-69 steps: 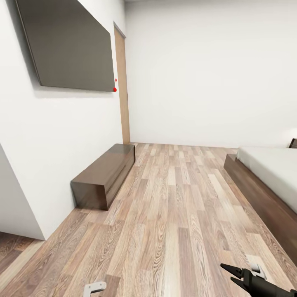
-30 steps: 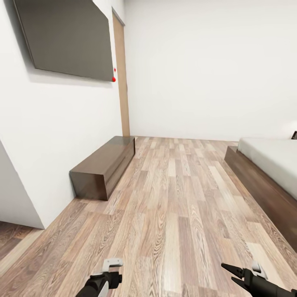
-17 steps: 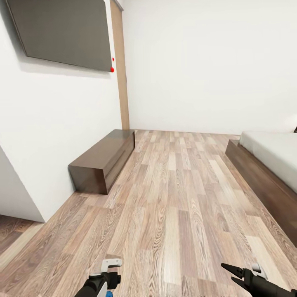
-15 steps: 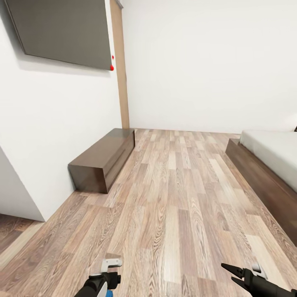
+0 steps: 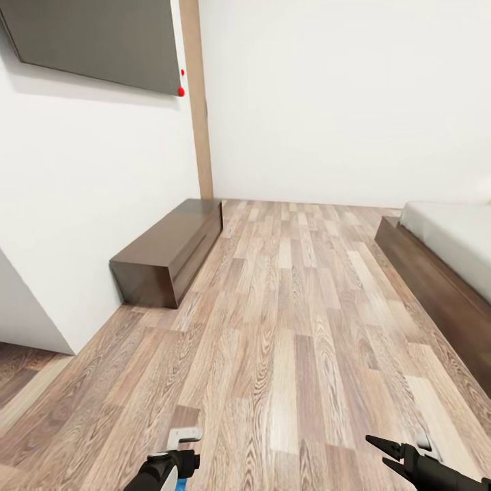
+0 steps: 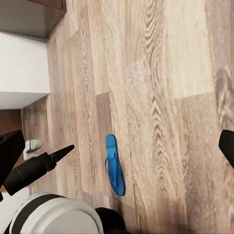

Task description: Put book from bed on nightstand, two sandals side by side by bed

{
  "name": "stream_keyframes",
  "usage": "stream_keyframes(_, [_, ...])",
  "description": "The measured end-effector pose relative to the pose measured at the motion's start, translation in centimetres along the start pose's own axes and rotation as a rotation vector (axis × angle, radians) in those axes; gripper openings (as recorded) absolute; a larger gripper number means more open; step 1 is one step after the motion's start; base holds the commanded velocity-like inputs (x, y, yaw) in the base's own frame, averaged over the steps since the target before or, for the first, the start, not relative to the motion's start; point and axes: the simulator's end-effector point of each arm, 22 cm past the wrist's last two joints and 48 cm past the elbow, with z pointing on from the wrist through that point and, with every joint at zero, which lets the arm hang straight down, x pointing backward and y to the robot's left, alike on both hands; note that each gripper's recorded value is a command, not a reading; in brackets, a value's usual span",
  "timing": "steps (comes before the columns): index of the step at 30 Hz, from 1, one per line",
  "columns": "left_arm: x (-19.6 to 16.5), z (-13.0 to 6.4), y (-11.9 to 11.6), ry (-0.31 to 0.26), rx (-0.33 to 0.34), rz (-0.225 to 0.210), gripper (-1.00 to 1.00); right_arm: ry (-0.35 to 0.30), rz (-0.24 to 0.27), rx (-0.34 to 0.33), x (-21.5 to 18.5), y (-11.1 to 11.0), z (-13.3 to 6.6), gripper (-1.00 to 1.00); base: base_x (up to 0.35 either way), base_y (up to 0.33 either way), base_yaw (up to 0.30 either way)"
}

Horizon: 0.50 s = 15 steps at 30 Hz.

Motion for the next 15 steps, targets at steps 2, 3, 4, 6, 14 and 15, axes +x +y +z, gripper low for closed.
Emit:
stream_keyframes(2, [0.3, 0.2, 0.0, 0.008, 0.0, 0.0, 1.0, 0.005, 0.005, 0.004, 0.2, -0.3, 0.1, 1.0, 0.0, 0.0, 0.0])
stream_keyframes(3, [0.5, 0.3, 0.1, 0.013, -0.001, -0.001, 1.0, 0.007, 0.008, 0.007, 0.2, -0.4, 0.2, 1.0, 0.0, 0.0, 0.0])
stream_keyframes(4, [0.7, 0.5, 0.1, 0.017, -0.001, -0.001, 1.0, 0.009, 0.01, 0.009, 0.3, -0.5, 0.2, 1.0, 0.0, 0.0, 0.0])
stream_keyframes(6, [1.1, 0.7, 0.2, 0.025, -0.003, -0.002, 1.0, 0.014, 0.015, 0.013, 0.5, -0.8, 0.3, 1.0, 0.0, 0.0, 0.0])
stream_keyframes(14, [2.5, 1.5, 0.2, 0.057, -0.004, -0.002, 1.0, 0.032, 0.034, 0.031, 1.1, -1.9, 0.8, 1.0, 0.0, 0.0, 0.0])
stream_keyframes(15, [2.6, 1.7, 0.2, 0.059, -0.005, -0.002, 1.0, 0.034, 0.036, 0.033, 1.1, -2.0, 0.8, 1.0, 0.0, 0.0, 0.0])
